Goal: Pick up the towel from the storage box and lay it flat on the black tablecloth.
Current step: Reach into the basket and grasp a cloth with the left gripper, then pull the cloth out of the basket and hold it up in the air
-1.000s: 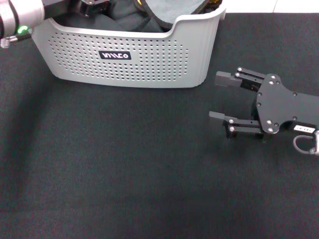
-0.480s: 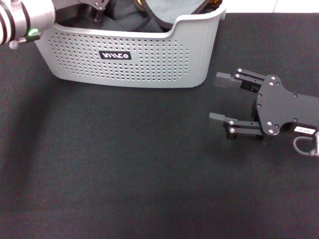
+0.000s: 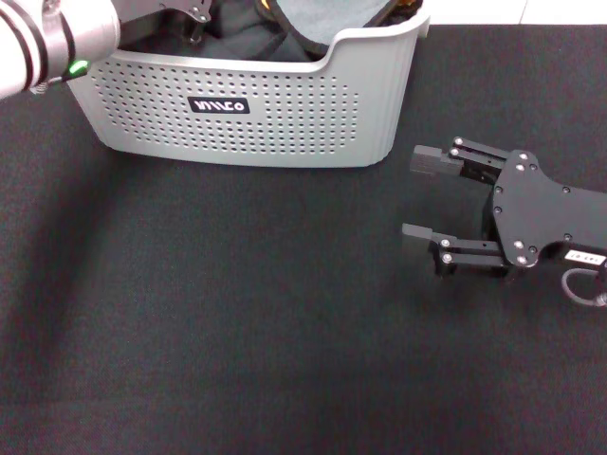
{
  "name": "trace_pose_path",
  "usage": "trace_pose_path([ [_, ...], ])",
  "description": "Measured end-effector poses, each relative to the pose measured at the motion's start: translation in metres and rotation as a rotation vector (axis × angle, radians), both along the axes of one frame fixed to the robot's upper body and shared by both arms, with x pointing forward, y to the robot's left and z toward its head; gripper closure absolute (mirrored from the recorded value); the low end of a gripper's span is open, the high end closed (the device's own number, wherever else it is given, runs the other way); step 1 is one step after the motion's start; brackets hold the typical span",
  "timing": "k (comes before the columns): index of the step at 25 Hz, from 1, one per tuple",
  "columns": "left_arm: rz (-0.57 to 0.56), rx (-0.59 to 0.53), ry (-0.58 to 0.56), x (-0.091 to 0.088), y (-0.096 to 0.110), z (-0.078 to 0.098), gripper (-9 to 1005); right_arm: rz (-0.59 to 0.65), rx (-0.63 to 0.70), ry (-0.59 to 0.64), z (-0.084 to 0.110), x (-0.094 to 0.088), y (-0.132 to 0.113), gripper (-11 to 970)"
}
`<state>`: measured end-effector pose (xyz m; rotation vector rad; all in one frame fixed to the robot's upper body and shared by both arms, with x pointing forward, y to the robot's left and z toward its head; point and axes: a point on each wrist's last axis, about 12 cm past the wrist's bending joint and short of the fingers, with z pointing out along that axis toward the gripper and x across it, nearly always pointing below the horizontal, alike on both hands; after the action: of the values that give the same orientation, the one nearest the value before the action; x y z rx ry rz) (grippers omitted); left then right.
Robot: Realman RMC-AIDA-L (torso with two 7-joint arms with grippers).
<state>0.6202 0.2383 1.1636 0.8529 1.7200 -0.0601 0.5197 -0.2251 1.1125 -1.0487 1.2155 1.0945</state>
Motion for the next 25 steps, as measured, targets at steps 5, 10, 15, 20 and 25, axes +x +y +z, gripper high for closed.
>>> trace_pose_path([
  [5,-0.017,0.059,-0.086,-0.013,-0.016,0.001,949,-0.004,0.007,0.002,-0.001,-0.002,-0.002,163],
  [10,-0.033,-0.067,-0.11,-0.025,-0.023,0.014,952,-0.008,0.012,0.001,-0.001,-0.003,-0.002,163],
  [15,-0.109,-0.277,-0.113,-0.042,-0.018,0.021,956,-0.006,0.012,0.001,-0.001,-0.003,-0.002,164],
  [20,-0.253,-0.536,-0.106,-0.065,0.0,0.027,959,-0.003,0.012,0.001,-0.001,-0.003,-0.001,164],
  [25,-0.445,-0.805,-0.119,-0.089,0.032,0.024,963,0.009,0.016,0.003,-0.001,-0.004,0.0,163],
])
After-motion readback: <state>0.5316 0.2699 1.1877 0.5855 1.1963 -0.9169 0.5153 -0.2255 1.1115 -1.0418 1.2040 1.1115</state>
